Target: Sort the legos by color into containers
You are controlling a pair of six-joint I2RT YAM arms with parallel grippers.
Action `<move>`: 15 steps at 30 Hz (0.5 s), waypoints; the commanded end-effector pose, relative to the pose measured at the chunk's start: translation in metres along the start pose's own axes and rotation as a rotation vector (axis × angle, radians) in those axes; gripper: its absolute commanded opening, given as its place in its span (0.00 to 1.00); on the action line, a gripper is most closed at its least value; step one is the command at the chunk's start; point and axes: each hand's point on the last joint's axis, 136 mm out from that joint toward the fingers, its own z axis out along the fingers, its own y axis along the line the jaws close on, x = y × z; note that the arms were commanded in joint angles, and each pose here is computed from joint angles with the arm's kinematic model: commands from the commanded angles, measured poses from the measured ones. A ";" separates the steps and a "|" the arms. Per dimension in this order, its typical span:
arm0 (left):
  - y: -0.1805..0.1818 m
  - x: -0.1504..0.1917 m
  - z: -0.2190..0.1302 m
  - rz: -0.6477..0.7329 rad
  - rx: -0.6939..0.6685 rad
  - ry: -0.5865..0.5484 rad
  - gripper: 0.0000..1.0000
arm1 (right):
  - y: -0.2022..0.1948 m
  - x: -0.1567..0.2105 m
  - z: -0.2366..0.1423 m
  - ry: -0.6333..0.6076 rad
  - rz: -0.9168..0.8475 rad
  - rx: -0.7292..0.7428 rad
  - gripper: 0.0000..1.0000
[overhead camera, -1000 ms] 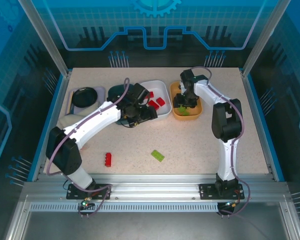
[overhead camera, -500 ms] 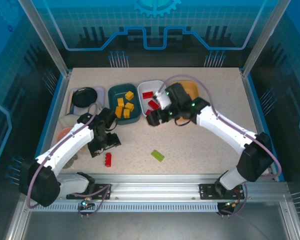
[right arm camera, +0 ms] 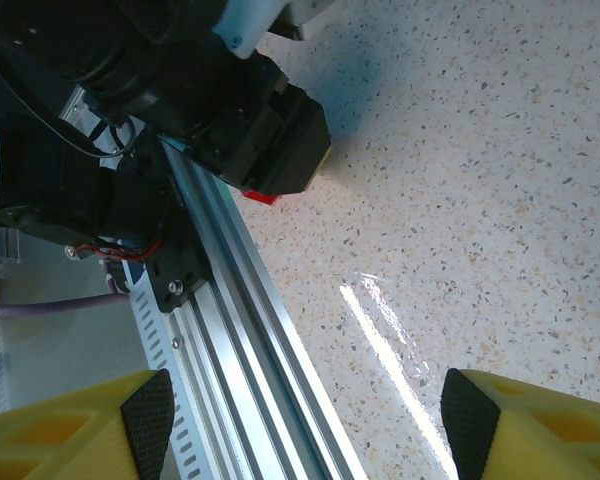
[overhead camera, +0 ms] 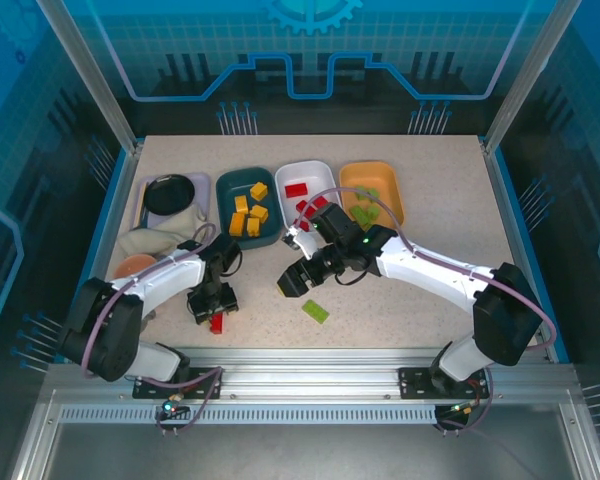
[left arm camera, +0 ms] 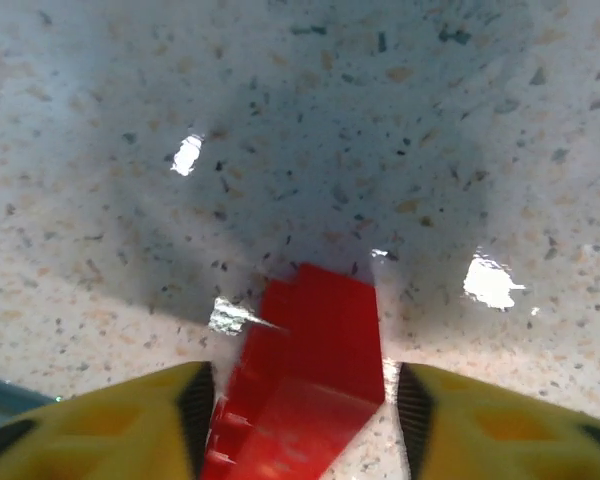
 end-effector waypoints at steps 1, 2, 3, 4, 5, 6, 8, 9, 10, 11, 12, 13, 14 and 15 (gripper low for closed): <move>-0.003 -0.004 0.007 0.017 0.009 0.000 0.35 | 0.004 -0.008 -0.003 -0.016 -0.001 -0.009 0.73; -0.003 -0.004 0.007 0.018 0.008 -0.003 0.32 | 0.003 -0.008 -0.002 -0.015 0.002 -0.004 0.73; -0.004 -0.005 0.006 0.018 0.011 -0.010 0.29 | 0.002 -0.009 -0.003 -0.016 0.002 0.000 0.73; -0.004 -0.007 0.004 0.017 0.012 -0.016 0.25 | 0.001 -0.011 -0.004 -0.021 0.003 0.007 0.72; -0.004 -0.008 0.001 0.015 0.016 -0.026 0.23 | 0.000 -0.012 -0.005 -0.026 0.007 0.016 0.72; -0.006 -0.010 -0.005 0.014 0.026 -0.042 0.21 | -0.001 -0.015 -0.008 -0.037 0.010 0.023 0.72; -0.014 -0.017 -0.025 0.014 0.069 -0.087 0.21 | -0.006 -0.022 -0.017 -0.069 0.021 0.047 0.71; -0.021 -0.021 -0.039 0.011 0.101 -0.108 0.21 | -0.011 -0.027 -0.026 -0.098 0.035 0.071 0.71; -0.031 -0.027 -0.056 0.007 0.143 -0.131 0.21 | -0.018 -0.033 -0.035 -0.131 0.053 0.105 0.71; -0.043 -0.035 -0.074 0.006 0.186 -0.156 0.21 | -0.027 -0.037 -0.045 -0.166 0.076 0.144 0.70; -0.056 -0.042 -0.093 0.009 0.227 -0.178 0.22 | -0.038 -0.042 -0.059 -0.213 0.108 0.191 0.70; -0.070 -0.052 -0.112 0.014 0.263 -0.200 0.22 | -0.049 -0.046 -0.073 -0.265 0.146 0.228 0.70; -0.082 -0.060 -0.127 0.025 0.290 -0.220 0.22 | -0.057 -0.051 -0.085 -0.311 0.177 0.252 0.70; -0.097 -0.069 -0.139 0.036 0.314 -0.233 0.22 | -0.067 -0.054 -0.097 -0.356 0.211 0.273 0.70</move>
